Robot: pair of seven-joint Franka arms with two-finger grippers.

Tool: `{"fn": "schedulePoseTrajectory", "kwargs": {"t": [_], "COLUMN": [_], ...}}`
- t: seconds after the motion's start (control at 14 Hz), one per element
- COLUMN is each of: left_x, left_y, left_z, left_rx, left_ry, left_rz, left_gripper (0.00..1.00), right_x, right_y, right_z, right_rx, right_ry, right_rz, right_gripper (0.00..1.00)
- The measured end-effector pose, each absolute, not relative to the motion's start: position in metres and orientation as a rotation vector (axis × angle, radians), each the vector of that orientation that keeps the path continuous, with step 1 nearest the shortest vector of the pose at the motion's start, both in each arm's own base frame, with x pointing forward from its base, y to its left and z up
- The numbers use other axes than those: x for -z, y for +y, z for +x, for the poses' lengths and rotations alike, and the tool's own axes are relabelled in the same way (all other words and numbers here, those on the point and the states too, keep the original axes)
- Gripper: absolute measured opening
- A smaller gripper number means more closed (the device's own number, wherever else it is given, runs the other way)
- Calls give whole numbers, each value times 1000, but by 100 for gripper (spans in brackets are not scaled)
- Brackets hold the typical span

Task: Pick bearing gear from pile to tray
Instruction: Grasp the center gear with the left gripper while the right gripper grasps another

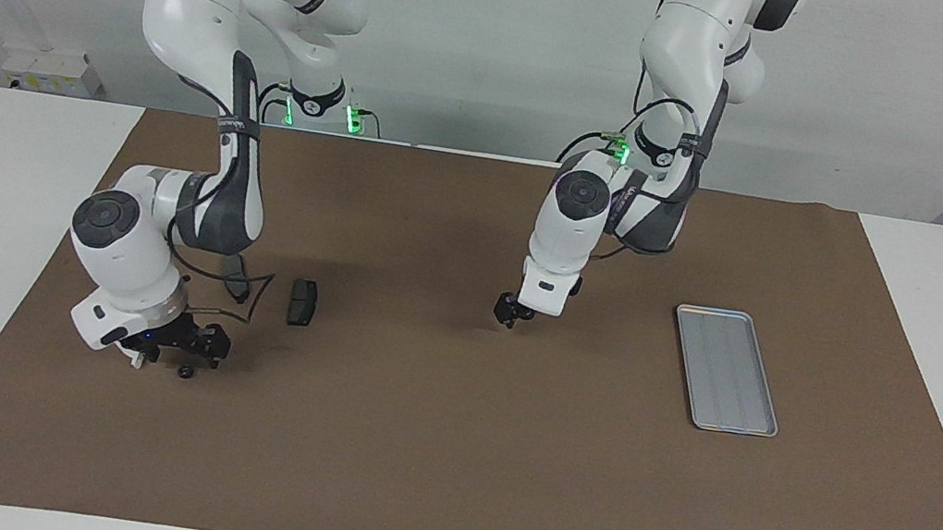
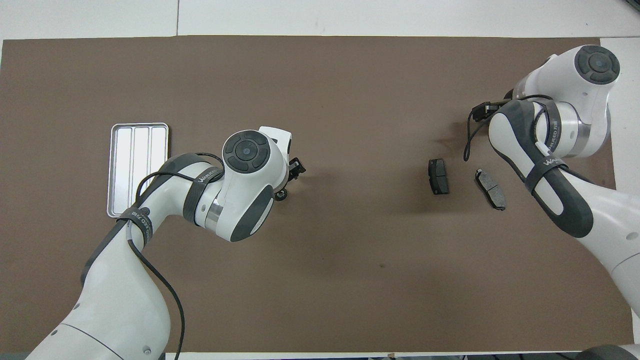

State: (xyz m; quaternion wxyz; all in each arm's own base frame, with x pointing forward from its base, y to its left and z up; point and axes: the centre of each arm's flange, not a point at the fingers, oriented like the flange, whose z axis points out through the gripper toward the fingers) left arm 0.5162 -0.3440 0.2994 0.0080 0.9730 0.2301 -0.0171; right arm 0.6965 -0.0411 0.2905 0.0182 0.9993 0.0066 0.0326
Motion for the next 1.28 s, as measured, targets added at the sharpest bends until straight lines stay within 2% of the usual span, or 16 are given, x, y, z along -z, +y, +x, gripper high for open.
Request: {"fn": "schedulePoseTrajectory", "kwargs": {"t": [0.07,0.14,0.21,0.43,0.5,0.57,0.64,0.71,0.78,0.86,0.93,1.21,1.28], "left_x": [-299,-299,-300,-299,-298,-297,-297,-297,-296,-296,-296,-296,-296], "left_y": [-345,-347,-350,-356,-358,-358,-357,-357,-356,-356,-356,-354,-354], "left_z": [515,513,512,505,504,503,503,503,503,503,504,505,504], "left_rx": [52,51,50,55,56,58,59,59,59,59,58,57,58], "left_ry": [718,713,709,708,709,710,711,712,714,715,715,720,721], "left_rz": [3040,3041,3042,3045,3046,3047,3048,3048,3048,3048,3048,3048,3048], "left_gripper": [90,81,80,81,81,78,72,70,70,70,72,70,70], "right_x": [-288,-286,-284,-284,-284,-285,-286,-286,-286,-286,-286,-285,-285], "right_y": [-41,-41,-41,-42,-42,-42,-42,-44,-45,-47,-47,-51,-51], "right_z": [697,697,697,697,697,698,699,699,699,699,699,699,699], "right_rx": [-100,-98,-97,-98,-100,-109,-126,-134,-135,-134,-134,-133,-133], "right_ry": [16,10,8,-4,-8,-10,-11,-14,-18,-21,-22,-30,-31], "right_rz": [3104,3104,3105,3105,3106,3106,3105,3104,3104,3104,3104,3104,3104], "right_gripper": [100,100,100,100,91,91,86,81,80,73,61,60,52]}}
